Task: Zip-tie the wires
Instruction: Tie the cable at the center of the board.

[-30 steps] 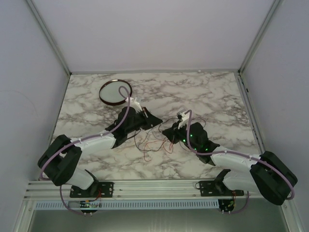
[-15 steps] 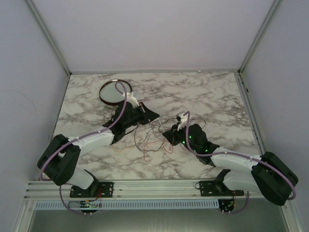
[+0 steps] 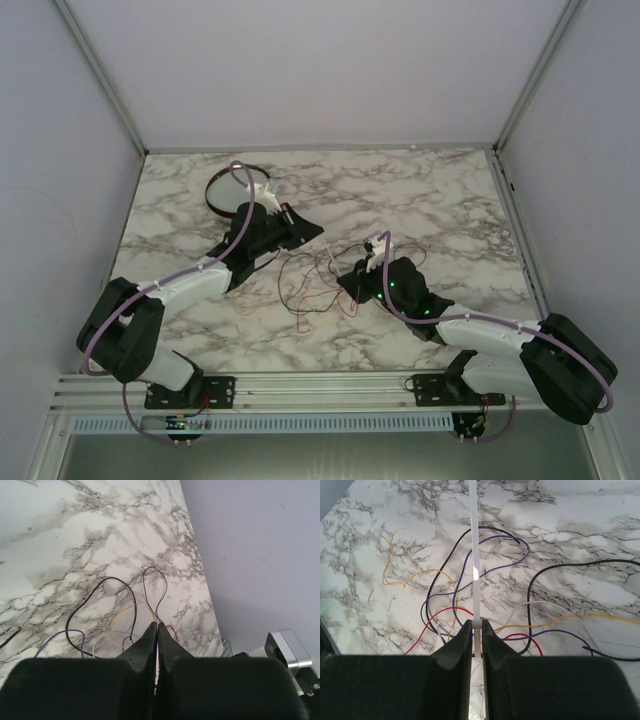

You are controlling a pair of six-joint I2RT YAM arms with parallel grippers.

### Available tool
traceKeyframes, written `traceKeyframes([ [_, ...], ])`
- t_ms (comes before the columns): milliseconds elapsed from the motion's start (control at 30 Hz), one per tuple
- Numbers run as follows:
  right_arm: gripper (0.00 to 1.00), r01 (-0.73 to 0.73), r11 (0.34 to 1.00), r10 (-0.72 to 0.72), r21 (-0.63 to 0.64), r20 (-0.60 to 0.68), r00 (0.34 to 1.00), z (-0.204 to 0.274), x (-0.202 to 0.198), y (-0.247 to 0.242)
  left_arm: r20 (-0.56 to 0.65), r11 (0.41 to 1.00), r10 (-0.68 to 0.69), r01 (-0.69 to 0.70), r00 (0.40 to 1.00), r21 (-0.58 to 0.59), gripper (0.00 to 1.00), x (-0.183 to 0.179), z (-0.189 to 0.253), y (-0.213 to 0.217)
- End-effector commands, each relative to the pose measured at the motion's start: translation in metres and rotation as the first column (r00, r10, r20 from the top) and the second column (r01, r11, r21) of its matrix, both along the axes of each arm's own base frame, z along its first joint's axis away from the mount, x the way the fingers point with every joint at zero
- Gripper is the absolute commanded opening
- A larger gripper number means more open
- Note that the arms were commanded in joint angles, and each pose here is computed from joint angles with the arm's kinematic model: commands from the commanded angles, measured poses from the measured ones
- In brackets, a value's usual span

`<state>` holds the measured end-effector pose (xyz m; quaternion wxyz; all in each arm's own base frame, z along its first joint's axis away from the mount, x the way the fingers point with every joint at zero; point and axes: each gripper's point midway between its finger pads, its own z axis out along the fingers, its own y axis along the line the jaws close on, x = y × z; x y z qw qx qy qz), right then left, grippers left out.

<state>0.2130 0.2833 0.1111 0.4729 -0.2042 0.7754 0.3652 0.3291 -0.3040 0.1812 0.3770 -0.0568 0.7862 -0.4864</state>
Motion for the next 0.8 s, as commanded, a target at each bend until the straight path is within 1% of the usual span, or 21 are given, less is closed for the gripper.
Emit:
traceKeyframes([
  [0, 0.07, -0.019, 0.999, 0.018, -0.030, -0.034, 0.999, -0.008, -0.009, 0.000, 0.097, 0.999, 0.043, -0.042, 0.994, -0.016, 0.00, 0.023, 0.034, 0.007],
  [267, 0.06, -0.017, 0.999, 0.016, -0.033, -0.041, 0.999, -0.009, -0.010, 0.000, 0.122, 0.998, 0.055, -0.055, 0.991, -0.001, 0.00, 0.032, 0.041, 0.013],
  [467, 0.06, -0.006, 1.000, 0.005, -0.031, -0.034, 0.999, -0.005, -0.006, 0.001, 0.132, 1.000, 0.016, -0.016, 0.991, 0.000, 0.01, 0.029, 0.043, 0.008],
  [533, 0.06, -0.009, 1.000, 0.008, -0.023, -0.033, 0.999, 0.000, -0.004, 0.004, 0.138, 1.000, 0.003, -0.003, 0.990, -0.002, 0.10, 0.026, 0.041, 0.008],
  [600, 0.06, -0.015, 1.000, 0.015, -0.020, -0.034, 0.999, 0.003, -0.004, 0.007, 0.139, 1.000, 0.000, 0.001, 0.990, -0.003, 0.24, 0.022, 0.038, 0.009],
  [667, 0.06, -0.020, 1.000, 0.019, -0.019, -0.034, 0.999, 0.003, -0.004, 0.008, 0.146, 1.000, 0.001, 0.000, 0.989, -0.003, 0.35, 0.018, 0.038, 0.012],
  [700, 0.05, -0.019, 1.000, 0.018, -0.018, -0.033, 0.999, 0.004, -0.005, 0.007, 0.149, 1.000, 0.007, -0.006, 0.989, -0.003, 0.44, 0.016, 0.038, 0.014],
  [767, 0.05, -0.009, 1.000, 0.009, -0.016, -0.029, 1.000, 0.004, -0.005, 0.004, 0.165, 1.000, 0.020, -0.021, 0.986, 0.000, 0.66, 0.013, 0.040, 0.020],
])
